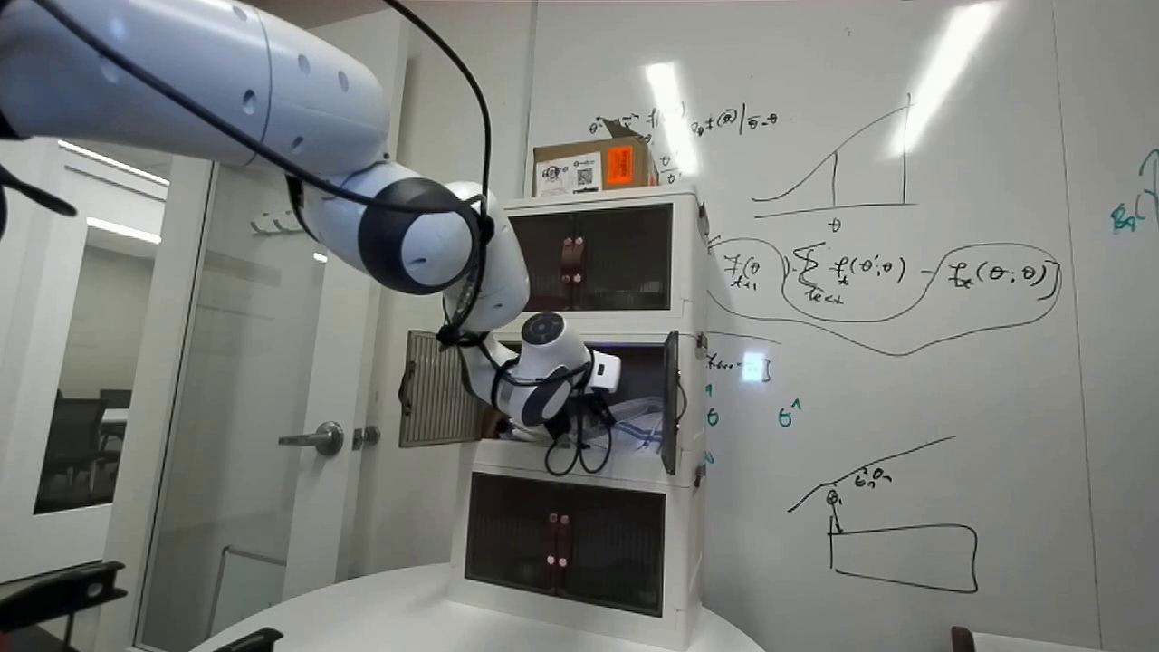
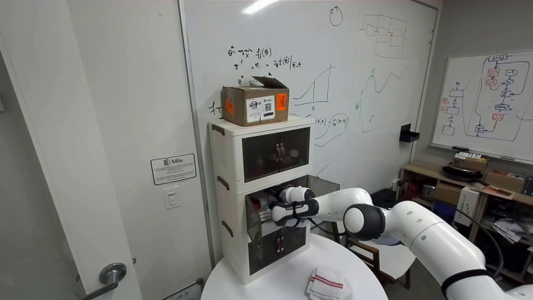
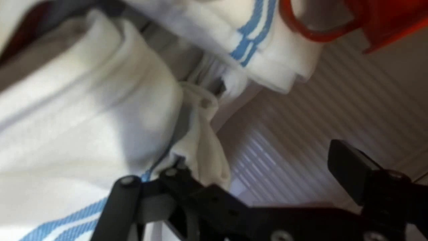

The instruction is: Put one towel in the middle cabinet

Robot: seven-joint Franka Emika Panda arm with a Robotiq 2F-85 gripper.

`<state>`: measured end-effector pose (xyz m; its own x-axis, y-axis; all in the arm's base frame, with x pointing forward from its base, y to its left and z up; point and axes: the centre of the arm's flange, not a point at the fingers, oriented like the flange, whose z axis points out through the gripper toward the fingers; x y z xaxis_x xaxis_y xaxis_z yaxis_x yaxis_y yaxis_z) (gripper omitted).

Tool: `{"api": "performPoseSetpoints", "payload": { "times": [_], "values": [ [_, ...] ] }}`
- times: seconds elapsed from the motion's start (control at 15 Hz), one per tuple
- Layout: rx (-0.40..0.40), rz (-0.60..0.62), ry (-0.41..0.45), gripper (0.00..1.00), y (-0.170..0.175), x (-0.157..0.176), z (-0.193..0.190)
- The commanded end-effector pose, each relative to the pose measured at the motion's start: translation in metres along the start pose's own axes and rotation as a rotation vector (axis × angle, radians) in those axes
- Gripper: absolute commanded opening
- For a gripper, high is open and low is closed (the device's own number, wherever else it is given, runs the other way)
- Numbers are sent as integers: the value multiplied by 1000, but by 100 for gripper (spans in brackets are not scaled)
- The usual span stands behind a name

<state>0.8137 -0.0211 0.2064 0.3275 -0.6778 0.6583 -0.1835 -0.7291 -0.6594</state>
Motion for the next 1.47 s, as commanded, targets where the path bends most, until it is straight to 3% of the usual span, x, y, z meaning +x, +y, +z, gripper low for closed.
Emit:
{"api": "performPoseSetpoints", "payload": {
  "times": [0.0,0.07,0.2,0.4,0.6,1.07,1.4],
  "values": [
    [15,22,-111,100,-12,13,-55],
    [7,28,-127,100,-18,17,-66],
    [-98,24,-179,100,-21,28,-83],
    [-233,30,-221,100,-4,50,-103],
    [-320,12,-322,100,4,66,-129],
    [-286,-38,-705,100,-13,29,-190],
    [-352,-133,-971,100,1,-27,-248]
  ]
}}
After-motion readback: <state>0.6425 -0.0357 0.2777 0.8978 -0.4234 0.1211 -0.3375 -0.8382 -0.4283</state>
